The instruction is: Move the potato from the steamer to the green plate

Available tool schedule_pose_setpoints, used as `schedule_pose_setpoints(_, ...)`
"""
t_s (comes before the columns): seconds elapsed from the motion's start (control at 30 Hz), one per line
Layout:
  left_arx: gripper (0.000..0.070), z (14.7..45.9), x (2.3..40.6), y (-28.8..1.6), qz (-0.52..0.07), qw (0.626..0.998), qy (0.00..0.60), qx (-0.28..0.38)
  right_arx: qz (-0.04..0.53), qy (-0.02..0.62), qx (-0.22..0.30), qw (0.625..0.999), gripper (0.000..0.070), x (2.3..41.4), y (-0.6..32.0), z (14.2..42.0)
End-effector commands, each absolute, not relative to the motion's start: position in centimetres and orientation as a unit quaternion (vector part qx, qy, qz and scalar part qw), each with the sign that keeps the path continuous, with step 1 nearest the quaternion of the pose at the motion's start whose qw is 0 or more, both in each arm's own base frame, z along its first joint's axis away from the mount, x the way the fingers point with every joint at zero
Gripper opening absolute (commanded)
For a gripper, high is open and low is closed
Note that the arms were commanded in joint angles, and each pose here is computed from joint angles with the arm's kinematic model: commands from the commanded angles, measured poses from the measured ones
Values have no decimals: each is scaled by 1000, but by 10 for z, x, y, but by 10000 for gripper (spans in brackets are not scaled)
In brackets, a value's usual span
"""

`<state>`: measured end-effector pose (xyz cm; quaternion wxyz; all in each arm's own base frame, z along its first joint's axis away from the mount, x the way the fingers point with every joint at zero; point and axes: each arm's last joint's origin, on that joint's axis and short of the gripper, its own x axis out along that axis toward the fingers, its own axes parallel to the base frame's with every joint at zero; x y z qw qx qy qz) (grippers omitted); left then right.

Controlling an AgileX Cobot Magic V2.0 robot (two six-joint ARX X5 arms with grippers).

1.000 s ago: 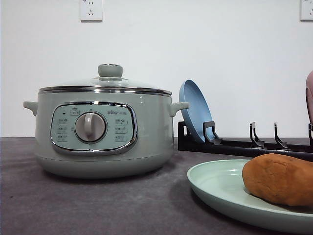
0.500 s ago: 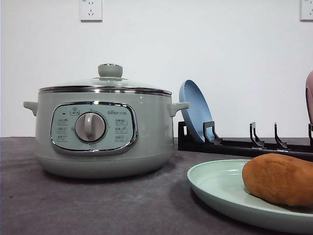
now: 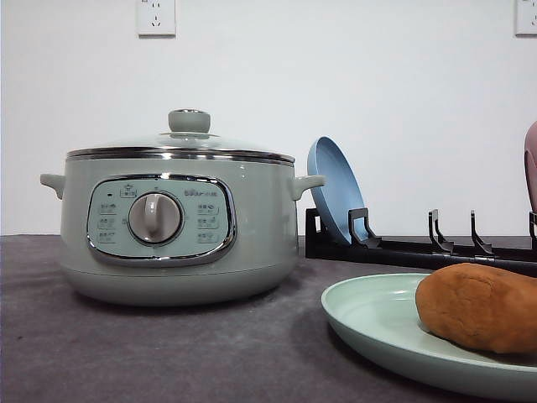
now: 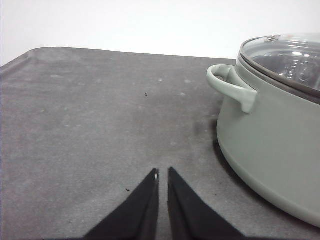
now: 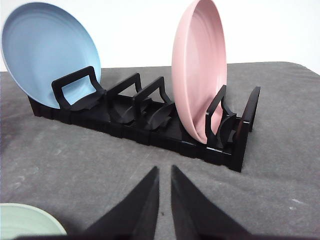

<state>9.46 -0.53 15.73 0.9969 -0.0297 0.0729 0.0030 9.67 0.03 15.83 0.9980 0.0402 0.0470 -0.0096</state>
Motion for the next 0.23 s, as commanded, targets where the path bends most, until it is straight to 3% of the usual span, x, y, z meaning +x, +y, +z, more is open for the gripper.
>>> schedule_pose_setpoints(0.0,28,152,96,-5,5,997,75,-28,-11,43,38,998,32,97,0,158)
schedule_pose_setpoints(0.2,28,152,96,-5,5,997,75,-28,-11,43,38,998,32,97,0,158)
